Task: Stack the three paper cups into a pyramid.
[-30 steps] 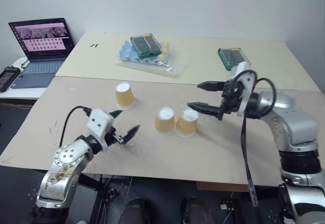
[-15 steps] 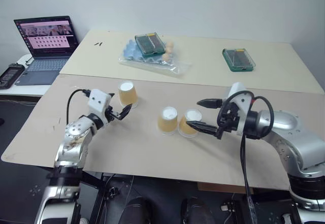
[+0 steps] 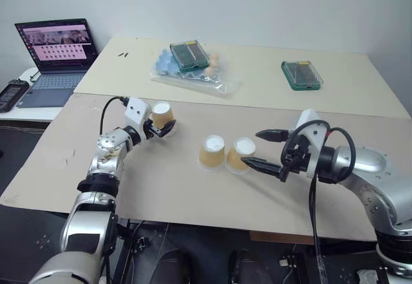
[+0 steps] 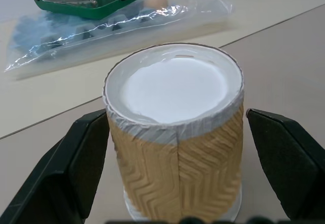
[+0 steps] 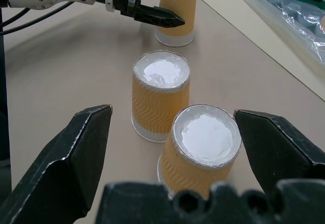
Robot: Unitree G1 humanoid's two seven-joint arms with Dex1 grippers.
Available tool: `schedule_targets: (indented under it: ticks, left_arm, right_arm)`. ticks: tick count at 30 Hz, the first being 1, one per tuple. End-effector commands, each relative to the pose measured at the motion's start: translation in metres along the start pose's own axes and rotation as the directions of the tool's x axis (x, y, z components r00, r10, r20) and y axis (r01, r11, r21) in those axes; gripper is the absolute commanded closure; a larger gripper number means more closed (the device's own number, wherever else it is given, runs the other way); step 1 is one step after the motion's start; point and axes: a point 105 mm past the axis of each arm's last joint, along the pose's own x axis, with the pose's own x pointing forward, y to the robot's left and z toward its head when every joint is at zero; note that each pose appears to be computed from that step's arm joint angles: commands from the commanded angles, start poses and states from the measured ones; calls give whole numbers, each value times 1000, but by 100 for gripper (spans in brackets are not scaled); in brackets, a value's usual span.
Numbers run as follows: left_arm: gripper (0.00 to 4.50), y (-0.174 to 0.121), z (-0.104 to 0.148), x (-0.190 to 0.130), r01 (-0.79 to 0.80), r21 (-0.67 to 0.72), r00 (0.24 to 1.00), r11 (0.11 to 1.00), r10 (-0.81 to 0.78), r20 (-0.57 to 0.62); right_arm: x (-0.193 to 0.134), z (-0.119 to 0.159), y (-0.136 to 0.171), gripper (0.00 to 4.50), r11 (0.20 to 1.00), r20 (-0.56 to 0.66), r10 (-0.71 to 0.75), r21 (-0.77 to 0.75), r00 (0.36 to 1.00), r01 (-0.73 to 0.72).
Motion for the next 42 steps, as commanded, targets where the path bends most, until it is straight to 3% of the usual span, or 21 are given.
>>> schedule_targets:
  ticks: [1, 7, 10, 13, 14, 19, 22, 27, 31, 34, 42]
  left_arm:
    - [0, -1, 22, 10, 17, 8, 997, 1000, -18, 72]
    - [0, -6, 27, 15, 32, -6, 995, 999, -31, 94]
    - [66, -6, 28, 15, 37, 1, 995, 999, -37, 96]
    - [177, -6, 29, 14, 36, 9, 995, 999, -36, 98]
    - [190, -6, 29, 14, 34, 12, 995, 999, -35, 99]
    - [190, -6, 37, 16, 39, 22, 993, 999, -41, 109]
    - [190, -13, 63, 23, 83, 24, 982, 996, -86, 169]
    - [190, -56, 136, 28, 392, 29, 872, 920, -381, 307]
    - [190, -97, 172, 4, 695, 39, 672, 718, -667, 321]
    - [190, -115, 178, -12, 827, -6, 535, 563, -783, 319]
    - [190, -130, 151, 6, 840, -17, 531, 543, -815, 233]
  right_arm:
    - [-4, 10, 0, 2, 999, 22, -14, -39, 1000, 15]
    - [-3, 8, 0, 2, 999, 20, -16, -39, 1000, 17]
    - [-2, 7, 0, 0, 999, 17, -20, -39, 1000, 20]
    - [-1, 6, 0, 0, 999, 15, -21, -37, 1000, 22]
    - [-1, 6, 0, 0, 999, 14, -22, -36, 1000, 22]
    - [1, 5, -2, 0, 999, 9, -30, -35, 1000, 30]
    - [1, 4, -5, 0, 998, 8, -47, -36, 999, 47]
    - [0, 3, -8, 0, 998, 4, -62, -31, 998, 62]
    - [-8, -3, -10, 0, 996, -13, -88, -16, 996, 88]
    - [-14, -7, -13, 0, 993, -21, -119, -4, 993, 119]
    - [-26, -16, -11, 0, 984, -30, -174, 30, 984, 175]
